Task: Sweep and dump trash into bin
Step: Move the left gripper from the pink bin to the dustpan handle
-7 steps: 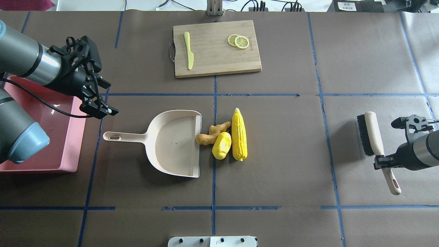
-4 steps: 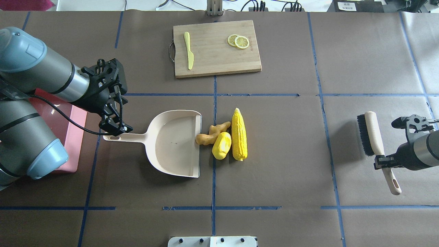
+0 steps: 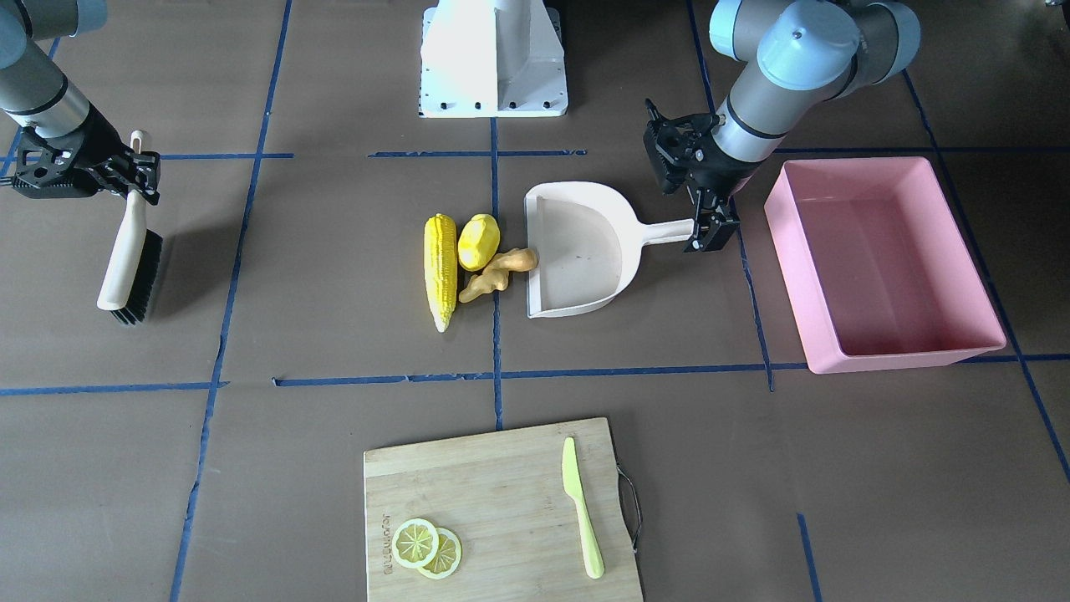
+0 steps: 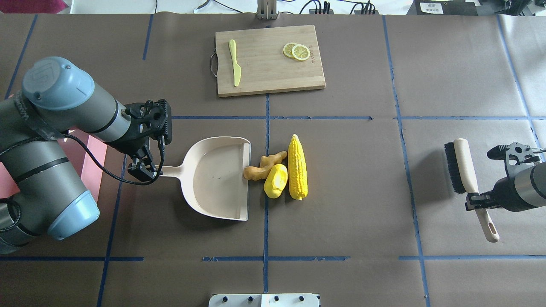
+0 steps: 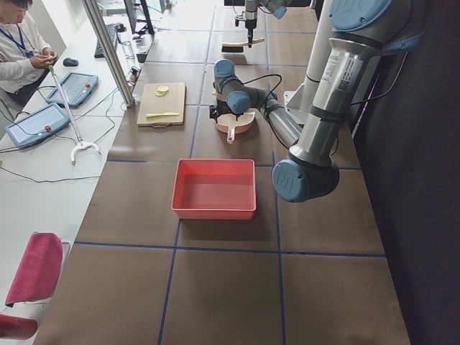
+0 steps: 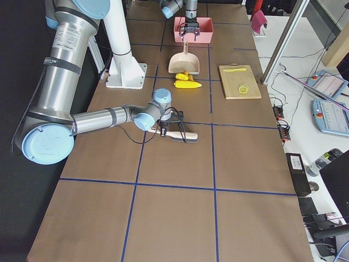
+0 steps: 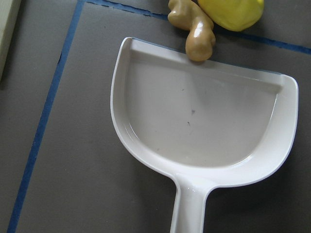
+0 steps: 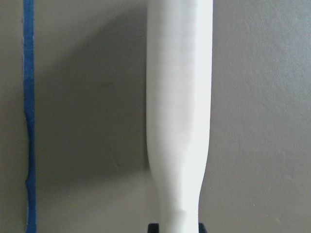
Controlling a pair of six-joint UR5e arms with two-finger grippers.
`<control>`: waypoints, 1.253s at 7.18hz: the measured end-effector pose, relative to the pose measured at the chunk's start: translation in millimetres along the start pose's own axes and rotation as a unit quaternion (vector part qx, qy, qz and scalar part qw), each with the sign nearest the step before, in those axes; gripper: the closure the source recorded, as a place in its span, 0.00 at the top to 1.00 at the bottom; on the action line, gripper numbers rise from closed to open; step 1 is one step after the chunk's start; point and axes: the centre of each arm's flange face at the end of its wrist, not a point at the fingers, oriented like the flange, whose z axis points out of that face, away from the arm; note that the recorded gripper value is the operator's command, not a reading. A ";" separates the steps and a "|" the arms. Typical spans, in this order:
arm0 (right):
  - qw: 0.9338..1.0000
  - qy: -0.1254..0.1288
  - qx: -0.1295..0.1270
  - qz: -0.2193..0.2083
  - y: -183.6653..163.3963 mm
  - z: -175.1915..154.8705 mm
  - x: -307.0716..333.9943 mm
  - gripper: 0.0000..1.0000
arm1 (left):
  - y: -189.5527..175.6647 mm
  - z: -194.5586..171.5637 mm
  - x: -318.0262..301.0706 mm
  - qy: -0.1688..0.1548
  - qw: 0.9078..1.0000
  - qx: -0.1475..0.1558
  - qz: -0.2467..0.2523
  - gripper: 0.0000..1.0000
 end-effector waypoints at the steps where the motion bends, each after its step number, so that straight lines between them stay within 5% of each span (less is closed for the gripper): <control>1: 1.000 0.000 0.000 0.000 0.0 0.0 0.0 0.00 | 1.0 5.3 2.7 -0.003 1.000 -0.002 0.013 0.99; 4: 1.000 0.001 0.000 0.000 0.0 0.6 0.5 0.00 | 13.0 16.2 5.0 -0.016 0.998 0.041 0.044 0.99; 9: 1.000 0.002 -0.001 0.001 0.3 1.0 1.6 0.00 | 27.9 52.4 -1.8 -0.013 0.998 0.052 0.021 0.99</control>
